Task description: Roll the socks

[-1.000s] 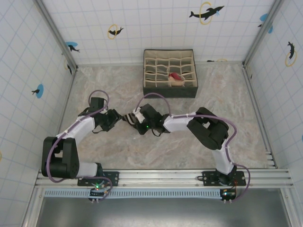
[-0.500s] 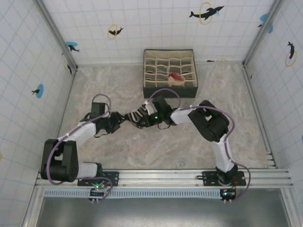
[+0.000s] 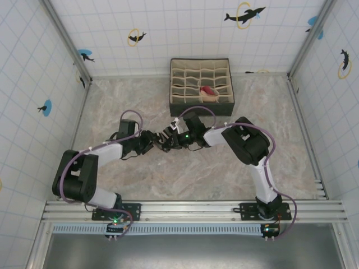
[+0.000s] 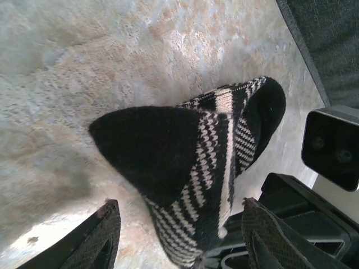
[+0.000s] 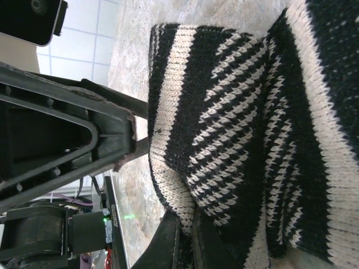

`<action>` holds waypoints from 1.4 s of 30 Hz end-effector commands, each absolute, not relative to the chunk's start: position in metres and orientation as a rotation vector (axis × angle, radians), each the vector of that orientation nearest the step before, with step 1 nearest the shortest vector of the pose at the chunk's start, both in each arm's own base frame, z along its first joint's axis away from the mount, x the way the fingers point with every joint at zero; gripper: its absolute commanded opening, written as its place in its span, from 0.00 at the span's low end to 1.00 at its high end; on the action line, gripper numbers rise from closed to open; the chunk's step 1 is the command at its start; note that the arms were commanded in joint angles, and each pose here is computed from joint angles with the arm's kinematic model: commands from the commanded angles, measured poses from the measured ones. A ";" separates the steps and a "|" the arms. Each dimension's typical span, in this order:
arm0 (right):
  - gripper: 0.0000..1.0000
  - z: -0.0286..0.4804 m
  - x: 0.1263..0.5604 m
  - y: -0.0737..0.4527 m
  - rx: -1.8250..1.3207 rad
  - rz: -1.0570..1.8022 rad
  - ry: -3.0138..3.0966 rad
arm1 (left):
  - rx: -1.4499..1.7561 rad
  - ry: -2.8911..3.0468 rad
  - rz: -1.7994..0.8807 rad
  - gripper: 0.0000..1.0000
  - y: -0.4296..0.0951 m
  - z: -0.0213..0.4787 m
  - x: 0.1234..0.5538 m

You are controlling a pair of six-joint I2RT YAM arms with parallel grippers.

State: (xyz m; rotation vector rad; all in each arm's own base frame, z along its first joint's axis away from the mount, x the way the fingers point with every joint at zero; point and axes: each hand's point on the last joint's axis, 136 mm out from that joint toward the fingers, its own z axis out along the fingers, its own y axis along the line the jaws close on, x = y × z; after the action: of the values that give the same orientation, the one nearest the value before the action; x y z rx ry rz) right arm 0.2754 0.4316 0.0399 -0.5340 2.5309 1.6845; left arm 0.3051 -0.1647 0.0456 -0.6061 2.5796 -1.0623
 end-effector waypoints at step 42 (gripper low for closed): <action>0.65 0.083 0.241 0.422 -1.147 0.083 1.936 | -0.708 2.880 -0.692 0.00 -0.139 0.014 0.279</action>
State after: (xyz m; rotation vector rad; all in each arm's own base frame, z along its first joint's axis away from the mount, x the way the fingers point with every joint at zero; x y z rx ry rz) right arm 0.2256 0.4404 0.0743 -1.1509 2.0630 0.3498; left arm 0.3088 -0.1587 0.0319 -0.6470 2.7674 -0.8114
